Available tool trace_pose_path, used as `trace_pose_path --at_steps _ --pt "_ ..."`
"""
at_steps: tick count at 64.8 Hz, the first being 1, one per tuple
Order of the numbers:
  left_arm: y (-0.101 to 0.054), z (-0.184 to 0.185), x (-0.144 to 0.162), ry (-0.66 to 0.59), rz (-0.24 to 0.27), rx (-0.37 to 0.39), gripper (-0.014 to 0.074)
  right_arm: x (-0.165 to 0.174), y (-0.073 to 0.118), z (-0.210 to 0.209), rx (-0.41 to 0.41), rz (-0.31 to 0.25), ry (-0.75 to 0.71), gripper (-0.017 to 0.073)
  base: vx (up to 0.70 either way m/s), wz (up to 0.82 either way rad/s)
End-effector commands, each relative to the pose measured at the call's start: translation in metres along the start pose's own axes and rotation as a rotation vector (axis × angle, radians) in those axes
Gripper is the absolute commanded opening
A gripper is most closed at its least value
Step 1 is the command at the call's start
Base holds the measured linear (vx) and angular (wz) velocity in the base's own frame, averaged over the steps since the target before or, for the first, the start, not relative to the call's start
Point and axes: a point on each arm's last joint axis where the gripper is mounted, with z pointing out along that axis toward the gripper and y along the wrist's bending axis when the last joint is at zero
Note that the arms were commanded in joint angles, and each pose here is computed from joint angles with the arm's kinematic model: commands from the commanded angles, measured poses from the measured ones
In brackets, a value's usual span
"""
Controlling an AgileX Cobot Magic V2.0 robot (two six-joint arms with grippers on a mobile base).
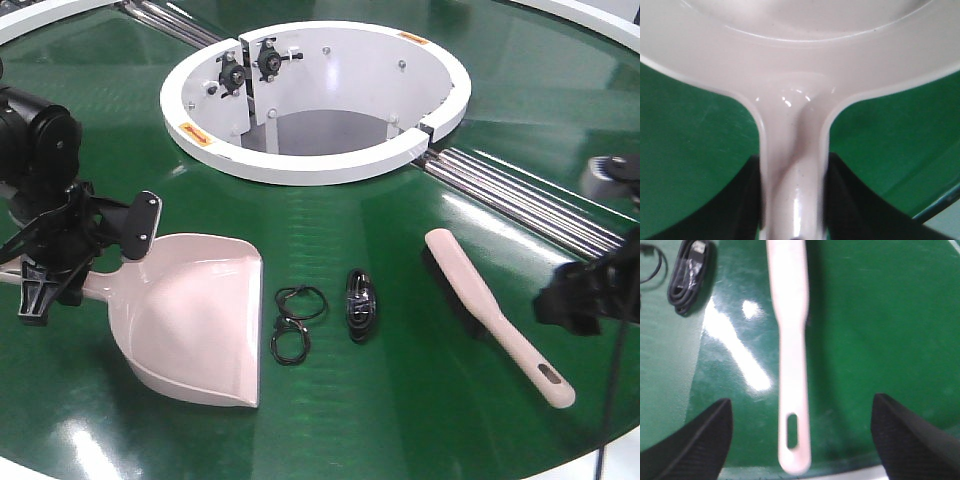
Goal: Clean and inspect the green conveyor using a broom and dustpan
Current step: 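Reach the right gripper to the pink brush handle and grasp it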
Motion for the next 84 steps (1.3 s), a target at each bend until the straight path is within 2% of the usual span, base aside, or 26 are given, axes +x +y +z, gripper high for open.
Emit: trace_pose_path --at_steps 1,18,31,40,52,57,63,67,76,84 --pt "-0.003 -0.021 0.004 0.006 0.011 -0.026 -0.0006 -0.023 0.006 0.002 0.011 -0.031 -0.022 0.0571 0.0 0.0" --pt "-0.003 -0.021 0.004 0.006 0.011 -0.026 -0.0006 -0.046 0.018 0.044 -0.012 -0.092 0.158 0.0571 0.0 0.0" --pt "-0.003 -0.021 0.004 0.006 0.011 -0.026 -0.0006 -0.046 0.013 0.082 0.009 -0.105 0.286 0.0571 0.0 0.0" --pt "-0.003 -0.021 0.004 0.006 0.011 -0.026 -0.0006 -0.046 0.01 0.105 0.026 -0.087 0.326 0.0568 0.0 0.0" --pt "-0.003 -0.021 0.004 0.006 0.011 -0.026 -0.0006 -0.042 0.009 0.127 0.028 -0.089 0.39 0.0518 0.0 0.0" --pt "-0.003 -0.021 0.004 0.006 0.011 -0.026 -0.0006 -0.042 0.006 0.134 0.046 -0.091 0.401 0.0462 0.0 0.0" --pt "-0.003 -0.021 0.004 0.006 0.011 -0.026 -0.0006 -0.044 0.006 0.135 0.054 -0.077 0.383 0.0349 0.0 0.0" --pt "-0.003 -0.021 0.004 0.006 0.011 -0.026 -0.0006 -0.047 0.007 0.133 0.05 -0.074 0.378 0.026 0.0 0.0" --pt "-0.003 -0.021 0.004 0.006 0.011 -0.026 -0.0006 -0.058 0.007 0.123 0.048 -0.087 0.381 -0.0005 0.0 0.0" --pt "-0.003 -0.021 0.004 0.006 0.011 -0.026 -0.0006 -0.066 0.014 0.114 0.037 -0.082 0.39 -0.0009 0.0 0.0"
